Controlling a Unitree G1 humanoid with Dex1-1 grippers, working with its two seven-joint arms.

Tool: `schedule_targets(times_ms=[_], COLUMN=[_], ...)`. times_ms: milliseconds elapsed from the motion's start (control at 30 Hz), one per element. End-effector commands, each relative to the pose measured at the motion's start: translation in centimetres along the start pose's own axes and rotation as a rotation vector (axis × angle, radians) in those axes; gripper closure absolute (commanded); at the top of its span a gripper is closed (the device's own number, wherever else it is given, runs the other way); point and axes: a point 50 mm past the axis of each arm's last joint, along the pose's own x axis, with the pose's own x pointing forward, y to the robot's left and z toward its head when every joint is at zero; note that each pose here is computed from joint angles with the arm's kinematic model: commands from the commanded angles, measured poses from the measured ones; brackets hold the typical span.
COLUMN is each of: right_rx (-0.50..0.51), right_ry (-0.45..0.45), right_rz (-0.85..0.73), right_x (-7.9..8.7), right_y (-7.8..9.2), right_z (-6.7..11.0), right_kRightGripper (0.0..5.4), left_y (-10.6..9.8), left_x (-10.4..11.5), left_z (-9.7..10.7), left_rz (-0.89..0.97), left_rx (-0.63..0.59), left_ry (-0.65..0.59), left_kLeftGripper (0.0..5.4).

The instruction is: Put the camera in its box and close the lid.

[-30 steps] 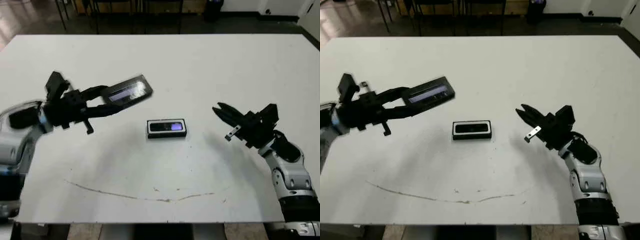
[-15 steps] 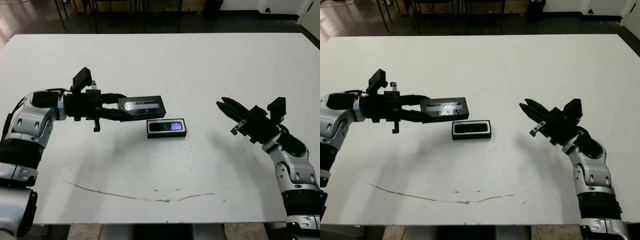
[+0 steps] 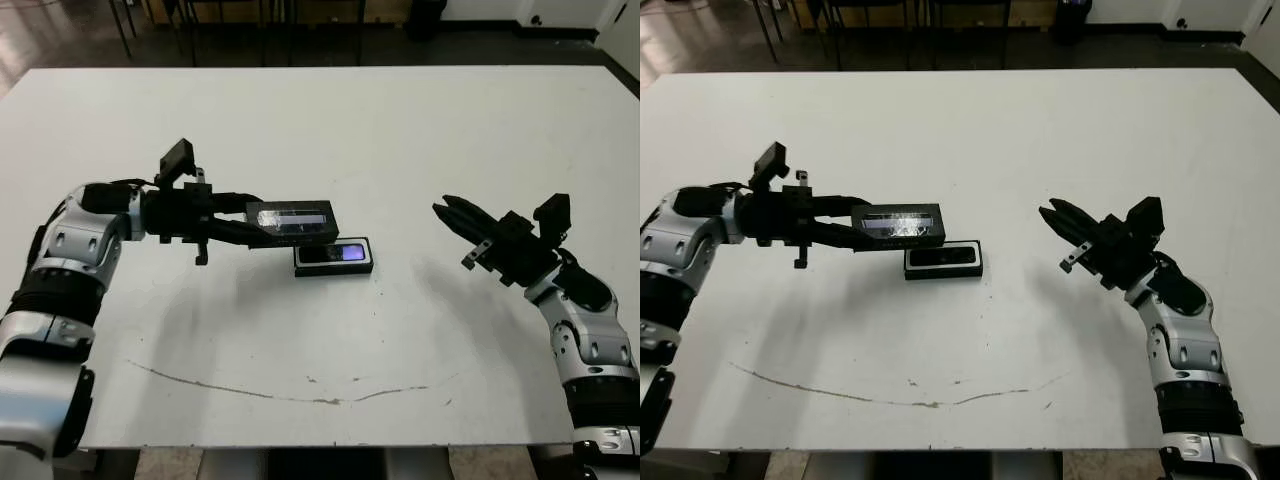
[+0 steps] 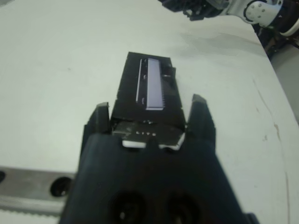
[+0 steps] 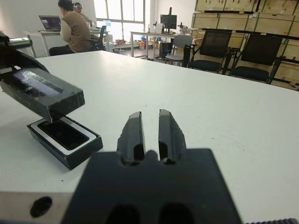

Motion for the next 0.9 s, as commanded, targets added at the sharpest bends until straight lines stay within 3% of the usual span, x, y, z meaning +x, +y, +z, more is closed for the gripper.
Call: schedule_targets(times_ms=[33,500,900], right_rx=[0.001,-0.024,-0.023], right_ry=[0.034,0.056,0.065], right_rz=[-0.01,-0.021,-0.026], right_x=[-0.3,-0.4,-0.5], right_y=[-0.2,0.1,0.1], right_z=[-0.3,-0.4,-0.5], right_kRightGripper=[5.4,5.4,5.4], left_y=[0.1,0.3,0.3], left_x=[0.5,2.5,2.6], left_z=[-0.7,-2.4,-3.0], left_rz=[-0.026,-0.068,-0.075], left_rx=[-0.033,-0.129,-0.144], left_ry=[0.035,0.089,0.17], left_kLeftGripper=[4.62,4.62,4.62])
